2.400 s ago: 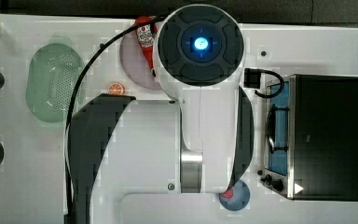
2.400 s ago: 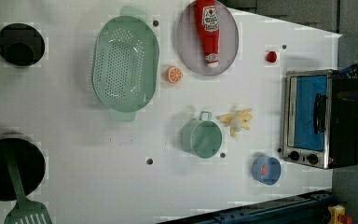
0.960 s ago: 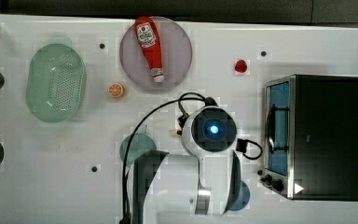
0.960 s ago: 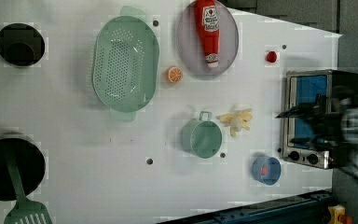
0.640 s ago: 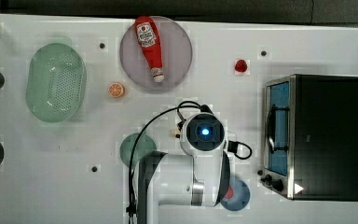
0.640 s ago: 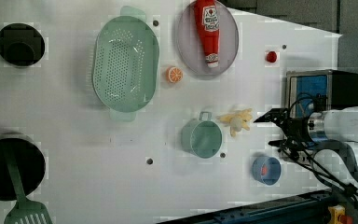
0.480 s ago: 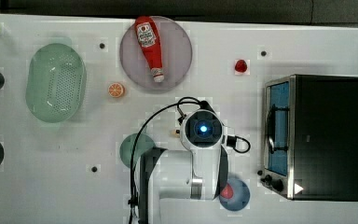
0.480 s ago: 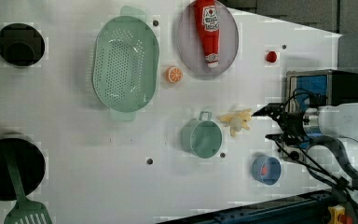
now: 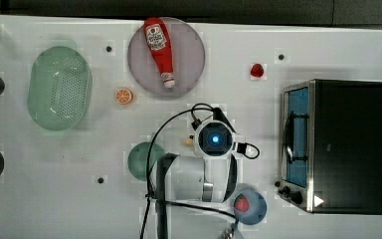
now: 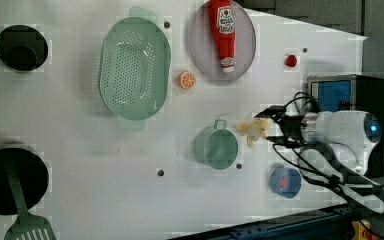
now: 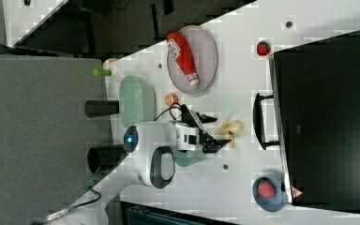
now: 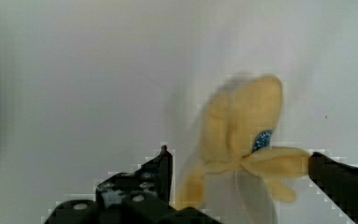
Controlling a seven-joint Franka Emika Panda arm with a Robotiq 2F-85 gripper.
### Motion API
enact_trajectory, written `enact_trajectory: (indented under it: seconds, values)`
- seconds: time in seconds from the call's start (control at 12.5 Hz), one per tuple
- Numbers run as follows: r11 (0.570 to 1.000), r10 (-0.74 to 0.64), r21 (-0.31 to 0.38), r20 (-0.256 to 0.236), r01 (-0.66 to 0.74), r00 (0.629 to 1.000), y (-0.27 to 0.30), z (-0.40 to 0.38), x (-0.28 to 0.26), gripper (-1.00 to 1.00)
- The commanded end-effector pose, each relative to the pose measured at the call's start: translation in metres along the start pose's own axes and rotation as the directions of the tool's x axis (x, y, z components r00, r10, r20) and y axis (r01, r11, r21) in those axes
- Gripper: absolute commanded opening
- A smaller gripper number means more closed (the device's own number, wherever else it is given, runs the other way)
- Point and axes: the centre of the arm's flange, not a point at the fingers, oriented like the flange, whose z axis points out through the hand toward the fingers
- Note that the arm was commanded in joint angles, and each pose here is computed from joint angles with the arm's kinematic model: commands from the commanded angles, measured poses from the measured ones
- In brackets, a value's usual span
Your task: Pick banana from table and place on oven.
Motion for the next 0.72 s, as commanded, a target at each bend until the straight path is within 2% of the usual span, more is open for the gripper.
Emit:
enact_trajectory:
  seconds: [0.08,0.32,0.56,0.72]
  values:
    - [0.999,0.025,0.033,-0.037,-0.024,0.999,0.002,0.012,0.008,0.93]
    - [0.998,0.024,0.066,-0.060,-0.020,0.998,0.003,0.017,0.006,0.18]
    - [0.997,0.023,0.079,-0.068,-0.017,0.997,0.001,0.011,0.006,-0.47]
    - [0.993,0.029,0.113,-0.088,-0.019,0.996,-0.005,-0.012,0.009,-0.48]
